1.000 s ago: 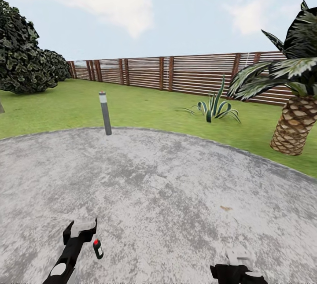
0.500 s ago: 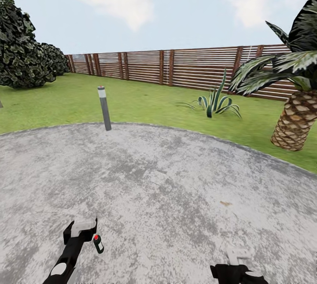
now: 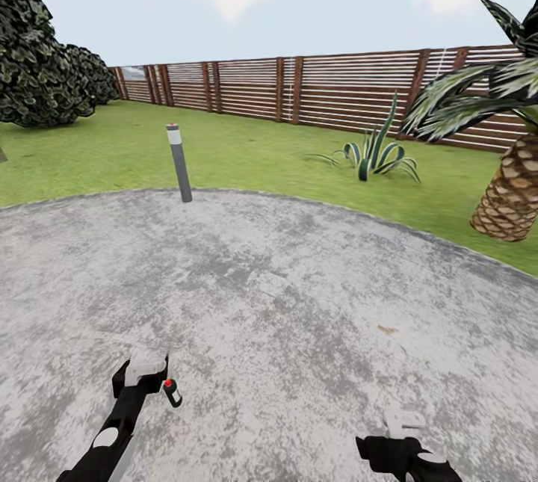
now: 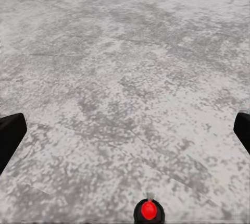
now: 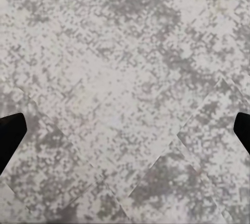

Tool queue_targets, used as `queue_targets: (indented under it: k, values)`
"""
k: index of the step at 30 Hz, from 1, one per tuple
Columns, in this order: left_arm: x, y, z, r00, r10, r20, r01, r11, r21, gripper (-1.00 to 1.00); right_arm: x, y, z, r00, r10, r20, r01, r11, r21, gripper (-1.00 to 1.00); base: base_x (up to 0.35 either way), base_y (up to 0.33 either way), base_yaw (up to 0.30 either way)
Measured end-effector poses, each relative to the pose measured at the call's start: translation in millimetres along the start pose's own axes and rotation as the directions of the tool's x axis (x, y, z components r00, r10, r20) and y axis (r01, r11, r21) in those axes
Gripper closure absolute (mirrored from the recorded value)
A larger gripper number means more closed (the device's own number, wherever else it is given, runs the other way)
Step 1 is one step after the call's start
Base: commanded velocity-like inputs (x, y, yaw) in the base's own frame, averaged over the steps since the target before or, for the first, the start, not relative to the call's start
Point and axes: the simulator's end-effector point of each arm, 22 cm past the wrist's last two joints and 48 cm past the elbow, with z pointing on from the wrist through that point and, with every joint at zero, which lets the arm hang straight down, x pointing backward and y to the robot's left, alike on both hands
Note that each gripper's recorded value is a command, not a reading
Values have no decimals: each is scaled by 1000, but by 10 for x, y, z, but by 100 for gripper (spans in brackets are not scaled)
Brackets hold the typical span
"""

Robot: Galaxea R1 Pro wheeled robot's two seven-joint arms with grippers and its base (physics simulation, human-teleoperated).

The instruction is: Pick up the pesticide atomizer in the garden and spray insectifuge to fully cover both potted plants in the garden.

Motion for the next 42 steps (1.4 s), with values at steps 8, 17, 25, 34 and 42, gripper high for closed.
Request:
queue_targets:
  k: [8,17,25,34,42]
  values:
    - [257,-11,15,999,8,-44,-8,1000,2,-100,152,3,107,999,-1,-43,1,1000,0,-100,0,0,98]
    - [551,-65,14,995,15,-95,-14,1000,11,-100,339,5,223,996,-3,-94,3,1000,0,-100,0,0,98]
    - [804,-140,4,990,32,-137,-28,999,31,-100,510,9,318,990,-4,-139,4,1000,0,-100,0,0,74]
    - [927,-147,-4,987,37,-158,-32,999,33,-100,591,10,360,987,-5,-160,5,1000,0,-100,0,0,5]
    - [1172,-175,-31,979,41,-200,-34,999,38,-100,757,-4,440,979,-3,-202,4,1000,3,-100,0,0,0]
